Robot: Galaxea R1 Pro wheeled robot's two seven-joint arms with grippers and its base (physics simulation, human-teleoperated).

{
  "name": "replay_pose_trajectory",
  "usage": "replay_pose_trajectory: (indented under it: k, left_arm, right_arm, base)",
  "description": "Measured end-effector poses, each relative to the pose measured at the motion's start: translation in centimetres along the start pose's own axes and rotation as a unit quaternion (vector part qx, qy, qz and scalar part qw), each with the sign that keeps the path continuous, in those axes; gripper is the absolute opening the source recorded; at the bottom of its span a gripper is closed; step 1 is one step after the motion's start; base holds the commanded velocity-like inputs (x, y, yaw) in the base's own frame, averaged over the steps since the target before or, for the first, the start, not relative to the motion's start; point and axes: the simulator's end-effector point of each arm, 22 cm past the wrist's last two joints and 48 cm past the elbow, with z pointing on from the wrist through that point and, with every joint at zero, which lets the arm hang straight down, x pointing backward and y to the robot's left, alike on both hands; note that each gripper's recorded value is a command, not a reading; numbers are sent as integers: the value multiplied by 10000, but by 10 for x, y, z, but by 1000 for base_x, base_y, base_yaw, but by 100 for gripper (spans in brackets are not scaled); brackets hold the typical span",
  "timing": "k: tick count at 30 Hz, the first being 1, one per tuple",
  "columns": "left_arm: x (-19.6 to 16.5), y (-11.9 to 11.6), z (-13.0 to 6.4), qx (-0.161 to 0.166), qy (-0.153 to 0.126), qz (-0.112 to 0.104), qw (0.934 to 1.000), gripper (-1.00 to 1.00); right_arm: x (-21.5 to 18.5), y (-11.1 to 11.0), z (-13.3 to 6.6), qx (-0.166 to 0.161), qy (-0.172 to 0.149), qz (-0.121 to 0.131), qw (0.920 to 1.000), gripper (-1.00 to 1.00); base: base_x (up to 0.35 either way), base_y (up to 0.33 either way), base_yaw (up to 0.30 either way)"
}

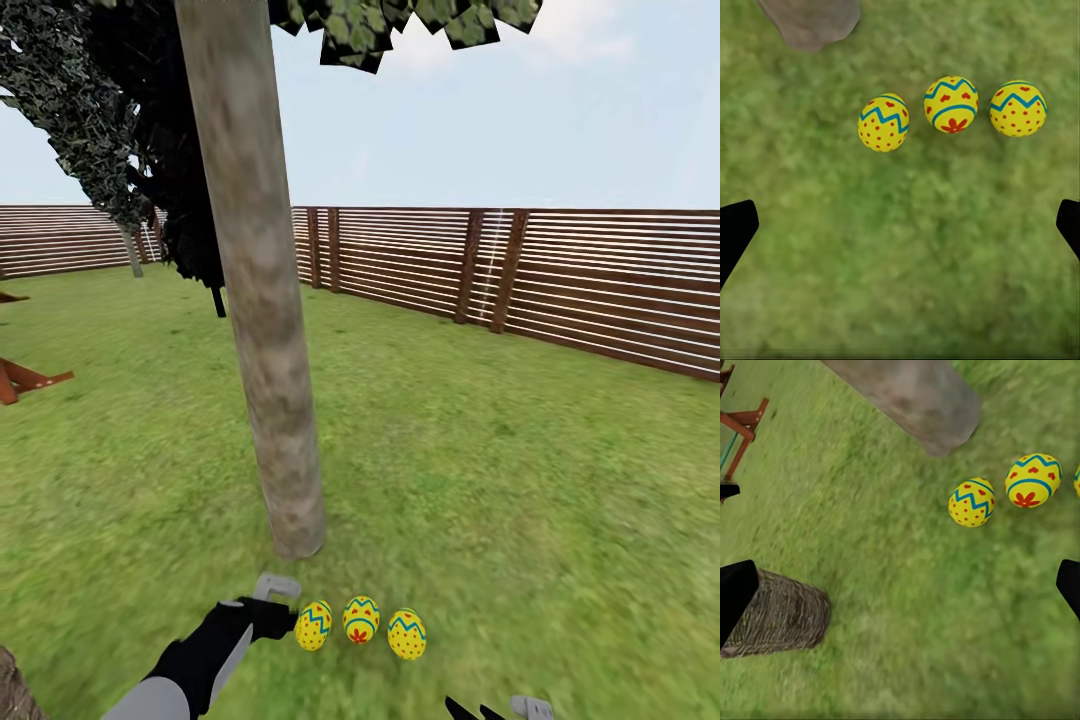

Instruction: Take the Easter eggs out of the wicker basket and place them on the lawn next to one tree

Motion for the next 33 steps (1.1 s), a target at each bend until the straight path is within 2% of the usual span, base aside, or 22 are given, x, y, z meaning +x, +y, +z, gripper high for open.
replay_pose_trajectory:
  k: [8, 33]
  left_arm:
    - [20, -3, -4, 25, 173, -21, 9998, 100]
    - [16, -5, -28, 28, 187, -23, 9998, 100]
  right_arm:
    - [2, 6, -5, 0, 44, 42, 10000, 100]
    - [-7, 23, -22, -1, -23, -31, 10000, 100]
  base:
    - [0, 0, 0]
    - [0, 0, 0]
